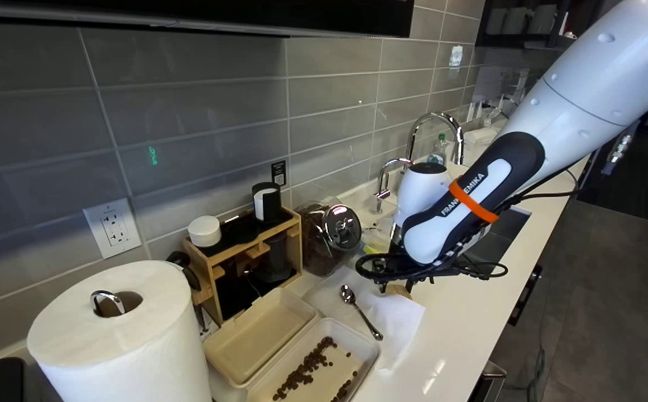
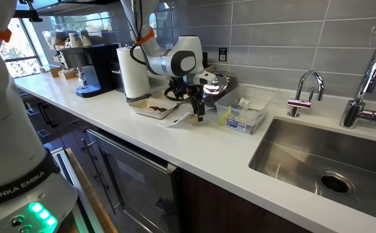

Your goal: Put the wooden plaque in the lunch pack

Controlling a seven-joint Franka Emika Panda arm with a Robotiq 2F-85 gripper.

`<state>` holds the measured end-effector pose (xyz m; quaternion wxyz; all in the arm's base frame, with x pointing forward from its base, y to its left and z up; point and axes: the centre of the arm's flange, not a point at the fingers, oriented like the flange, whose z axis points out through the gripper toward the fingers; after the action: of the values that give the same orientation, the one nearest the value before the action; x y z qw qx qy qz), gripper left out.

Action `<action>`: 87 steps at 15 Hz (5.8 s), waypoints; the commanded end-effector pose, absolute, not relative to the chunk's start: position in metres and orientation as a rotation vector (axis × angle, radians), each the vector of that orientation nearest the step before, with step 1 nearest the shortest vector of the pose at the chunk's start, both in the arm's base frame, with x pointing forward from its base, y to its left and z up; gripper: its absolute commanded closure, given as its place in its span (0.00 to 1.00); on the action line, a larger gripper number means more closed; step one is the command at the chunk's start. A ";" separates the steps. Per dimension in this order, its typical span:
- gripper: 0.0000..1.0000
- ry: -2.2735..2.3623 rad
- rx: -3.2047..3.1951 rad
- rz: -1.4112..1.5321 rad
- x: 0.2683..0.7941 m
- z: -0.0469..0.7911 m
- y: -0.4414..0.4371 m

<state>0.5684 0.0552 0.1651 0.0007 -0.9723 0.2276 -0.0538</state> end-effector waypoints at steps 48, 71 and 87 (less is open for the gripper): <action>0.57 -0.212 -3.014 -0.621 0.647 0.144 0.309; 0.00 -0.016 -3.098 -0.227 0.544 0.235 0.211; 0.00 -0.051 -3.036 -0.316 0.437 0.384 0.036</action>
<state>0.4542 0.0722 0.3683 0.0178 -0.9949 0.0403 -0.0910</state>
